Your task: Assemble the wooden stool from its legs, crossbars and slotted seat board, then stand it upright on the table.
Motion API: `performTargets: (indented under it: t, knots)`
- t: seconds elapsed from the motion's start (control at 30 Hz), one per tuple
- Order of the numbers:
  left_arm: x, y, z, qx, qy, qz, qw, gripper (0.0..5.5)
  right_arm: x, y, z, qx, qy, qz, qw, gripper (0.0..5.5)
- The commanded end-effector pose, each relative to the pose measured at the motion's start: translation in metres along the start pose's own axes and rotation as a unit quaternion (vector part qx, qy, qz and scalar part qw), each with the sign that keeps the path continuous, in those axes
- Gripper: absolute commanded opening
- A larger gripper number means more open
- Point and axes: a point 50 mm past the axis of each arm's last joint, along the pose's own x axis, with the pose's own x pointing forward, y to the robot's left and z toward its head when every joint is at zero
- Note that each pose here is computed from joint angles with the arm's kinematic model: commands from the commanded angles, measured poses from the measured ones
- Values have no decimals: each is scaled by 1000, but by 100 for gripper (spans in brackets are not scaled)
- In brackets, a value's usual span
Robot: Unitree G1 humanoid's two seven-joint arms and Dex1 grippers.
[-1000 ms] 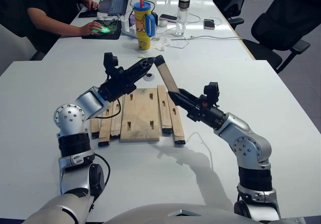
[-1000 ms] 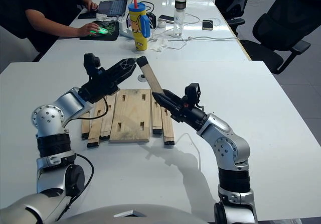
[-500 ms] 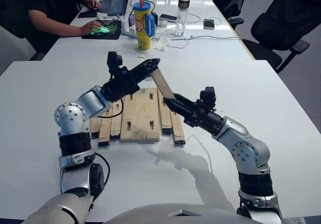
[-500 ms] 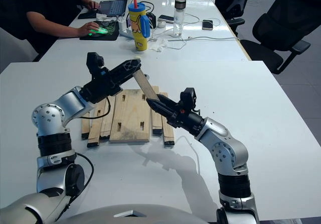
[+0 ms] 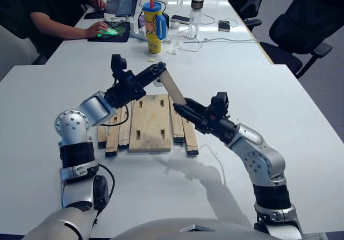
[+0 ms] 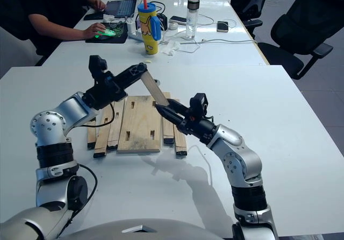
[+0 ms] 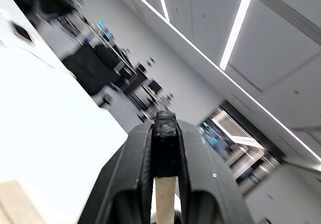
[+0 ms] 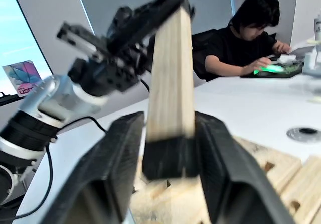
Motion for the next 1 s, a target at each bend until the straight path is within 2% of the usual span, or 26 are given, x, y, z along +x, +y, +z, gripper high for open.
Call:
performTargets:
  t: [0.03, 0.1, 0.17, 0.3, 0.5, 0.63, 1.0]
  knots:
    - [-22, 11, 4, 62, -57, 102, 991, 46, -18, -17, -23, 3, 77, -80, 994, 245]
    - [-48, 24, 9, 122, -106, 212, 964, 46, -31, -28, -29, 14, 73, -140, 987, 245]
    - [-68, 27, 5, 183, -122, 279, 935, 46, -39, -33, -35, 13, 77, -183, 980, 245]
    - [-79, 26, 0, 228, -157, 344, 897, 46, -37, -40, -35, 13, 58, -227, 972, 245]
    - [-74, 41, 3, 239, -178, 379, 876, 46, -21, -38, -35, 15, 45, -222, 974, 245]
    - [-84, 52, 0, 232, -183, 411, 862, 46, -15, -36, -35, 14, 49, -210, 976, 245]
    - [-90, 62, -19, 200, -166, 429, 865, 46, -13, -35, -39, 11, 58, -203, 977, 245]
